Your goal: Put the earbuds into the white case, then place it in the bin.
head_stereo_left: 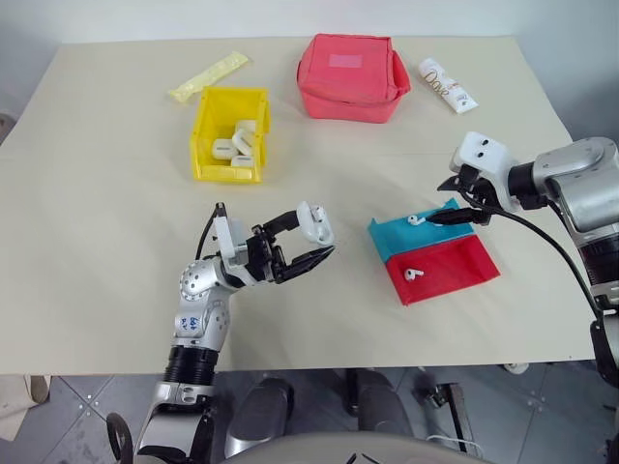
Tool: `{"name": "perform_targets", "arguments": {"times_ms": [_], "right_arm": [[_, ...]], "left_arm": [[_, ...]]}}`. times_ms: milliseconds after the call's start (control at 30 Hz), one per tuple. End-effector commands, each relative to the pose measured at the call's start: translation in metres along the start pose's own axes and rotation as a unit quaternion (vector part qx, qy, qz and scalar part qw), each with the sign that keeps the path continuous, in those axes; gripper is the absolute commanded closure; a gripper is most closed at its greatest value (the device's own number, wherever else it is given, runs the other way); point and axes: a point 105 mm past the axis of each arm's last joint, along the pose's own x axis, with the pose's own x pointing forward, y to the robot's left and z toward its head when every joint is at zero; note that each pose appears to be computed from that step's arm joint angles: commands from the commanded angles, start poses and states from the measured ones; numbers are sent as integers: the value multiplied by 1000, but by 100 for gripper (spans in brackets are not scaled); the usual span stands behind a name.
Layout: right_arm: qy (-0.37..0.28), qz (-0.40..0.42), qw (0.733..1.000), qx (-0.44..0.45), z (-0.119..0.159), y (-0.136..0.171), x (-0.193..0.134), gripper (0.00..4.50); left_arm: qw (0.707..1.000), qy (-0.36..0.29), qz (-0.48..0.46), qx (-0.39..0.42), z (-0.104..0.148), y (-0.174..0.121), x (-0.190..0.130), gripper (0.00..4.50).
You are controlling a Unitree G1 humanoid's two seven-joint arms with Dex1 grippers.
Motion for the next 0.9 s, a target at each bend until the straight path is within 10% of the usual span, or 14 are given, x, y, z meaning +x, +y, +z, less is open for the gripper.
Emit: {"name": "perform_targets", "arguments": {"times_ms": [33, 100, 900], "right_arm": [[9, 0, 1000, -14, 8, -6, 1, 148], [15, 3, 1000, -16, 8, -7, 2, 211], [41, 52, 998, 7, 11, 5, 28, 211]], "left_arm": [[1000, -8, 1, 23, 8, -2, 2, 172], [1000, -9, 4, 25, 8, -3, 2, 172], [1000, -13, 14, 23, 7, -11, 2, 172]]}}
